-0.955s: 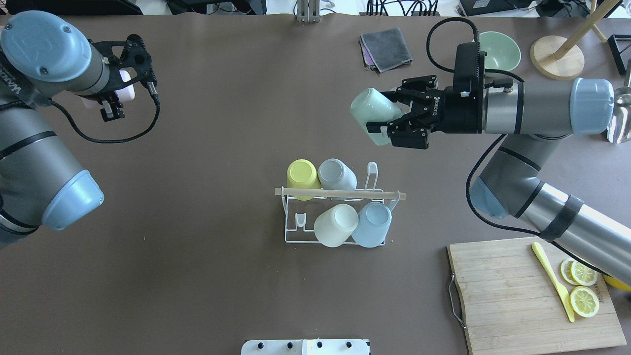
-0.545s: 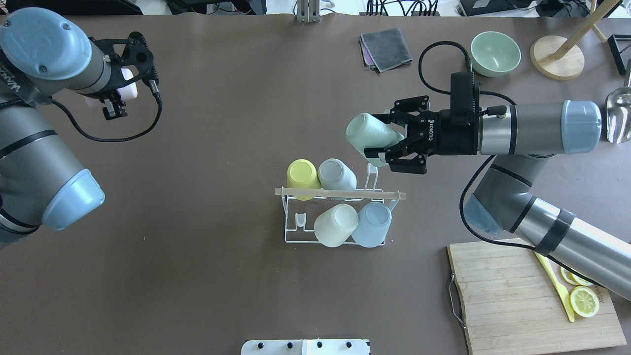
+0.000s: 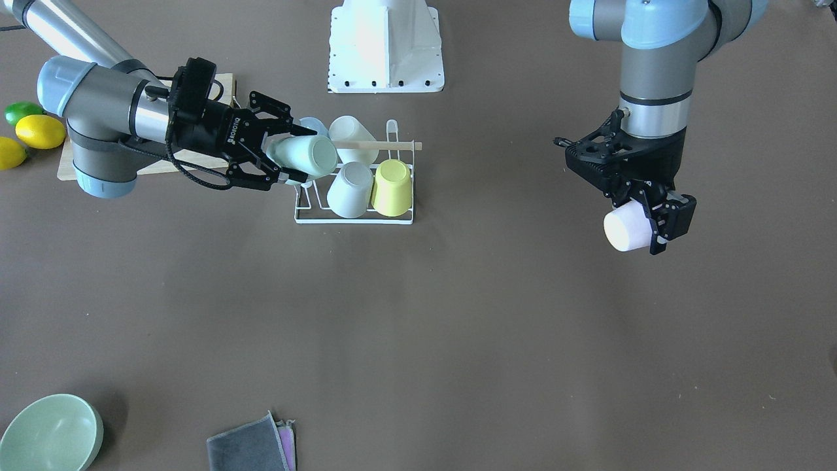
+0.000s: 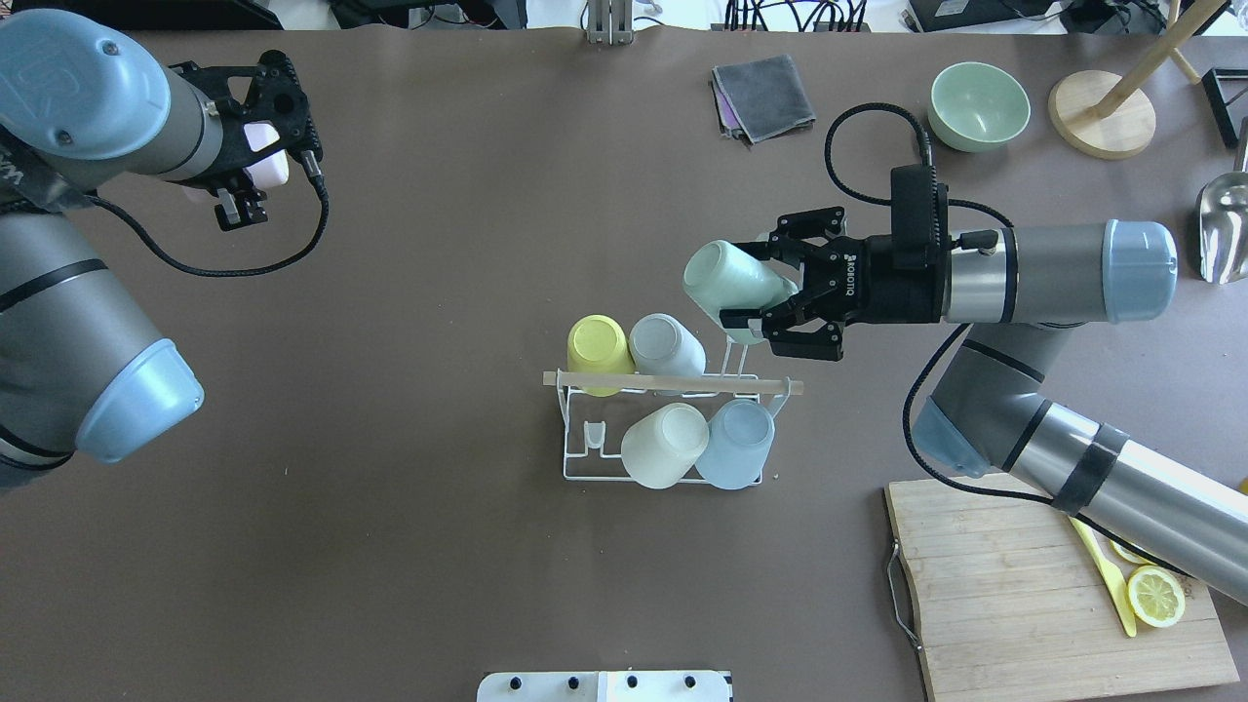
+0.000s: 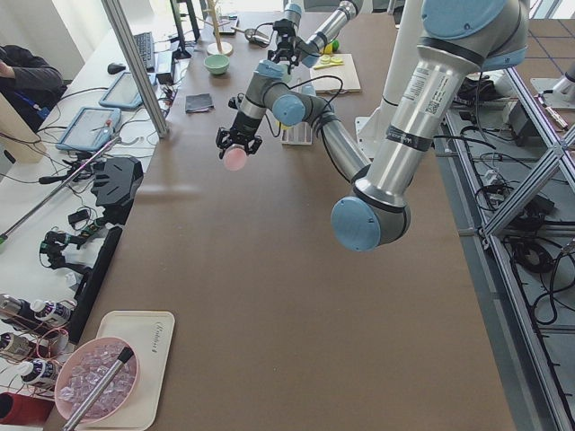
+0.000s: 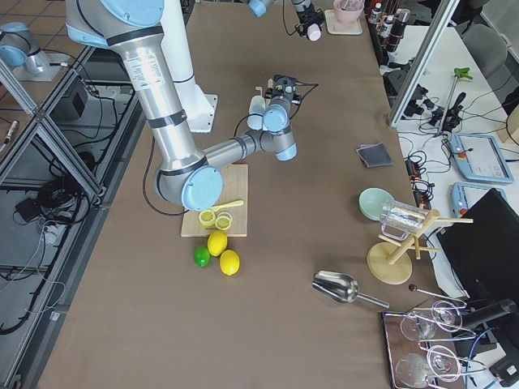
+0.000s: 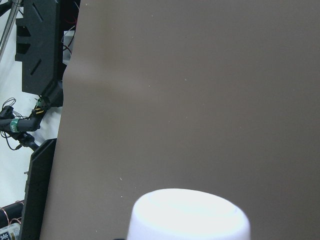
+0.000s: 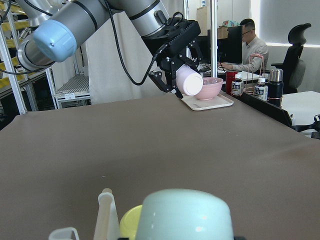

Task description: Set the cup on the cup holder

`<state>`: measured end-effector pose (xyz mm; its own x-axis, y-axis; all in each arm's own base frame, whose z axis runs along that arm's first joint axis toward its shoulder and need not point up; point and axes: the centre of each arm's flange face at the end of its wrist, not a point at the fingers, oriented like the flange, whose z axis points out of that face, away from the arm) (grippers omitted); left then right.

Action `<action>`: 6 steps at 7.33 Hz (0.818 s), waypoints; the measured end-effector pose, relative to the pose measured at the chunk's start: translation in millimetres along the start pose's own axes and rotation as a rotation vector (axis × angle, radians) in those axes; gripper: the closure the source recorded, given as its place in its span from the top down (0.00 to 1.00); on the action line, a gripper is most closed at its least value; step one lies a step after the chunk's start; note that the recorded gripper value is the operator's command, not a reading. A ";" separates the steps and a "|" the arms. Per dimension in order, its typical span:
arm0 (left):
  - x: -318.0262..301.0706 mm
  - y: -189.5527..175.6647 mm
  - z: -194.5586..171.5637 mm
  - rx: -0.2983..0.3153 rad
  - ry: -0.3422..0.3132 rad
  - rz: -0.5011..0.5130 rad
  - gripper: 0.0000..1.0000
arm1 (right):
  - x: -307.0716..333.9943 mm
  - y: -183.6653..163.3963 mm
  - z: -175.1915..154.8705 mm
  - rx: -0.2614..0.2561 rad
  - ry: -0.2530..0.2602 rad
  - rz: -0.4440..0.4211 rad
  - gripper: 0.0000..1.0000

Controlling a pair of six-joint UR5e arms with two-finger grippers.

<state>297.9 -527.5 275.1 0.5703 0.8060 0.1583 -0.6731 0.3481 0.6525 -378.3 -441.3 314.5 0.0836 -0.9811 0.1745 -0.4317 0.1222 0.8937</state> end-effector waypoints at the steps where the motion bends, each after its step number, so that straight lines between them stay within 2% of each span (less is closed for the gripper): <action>1: 2.5 0.3 -1.3 0.042 -0.001 -0.018 0.40 | -0.6 4.1 2.2 0.007 0.005 -0.001 0.00; 4: 10.5 1.3 -23.3 0.173 0.022 -0.029 0.38 | -6.8 15.7 11.5 0.019 0.007 0.000 0.00; 6: 13.9 0.3 -37.2 0.264 0.008 -0.032 0.37 | -8.9 23.9 13.2 0.036 0.008 0.001 0.00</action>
<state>288.1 -498.3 249.9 0.5845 0.8010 0.1295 -0.5084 0.2372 0.8278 -401.1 -431.5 328.9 0.0898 -0.9798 0.1787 -0.4636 0.1177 0.8782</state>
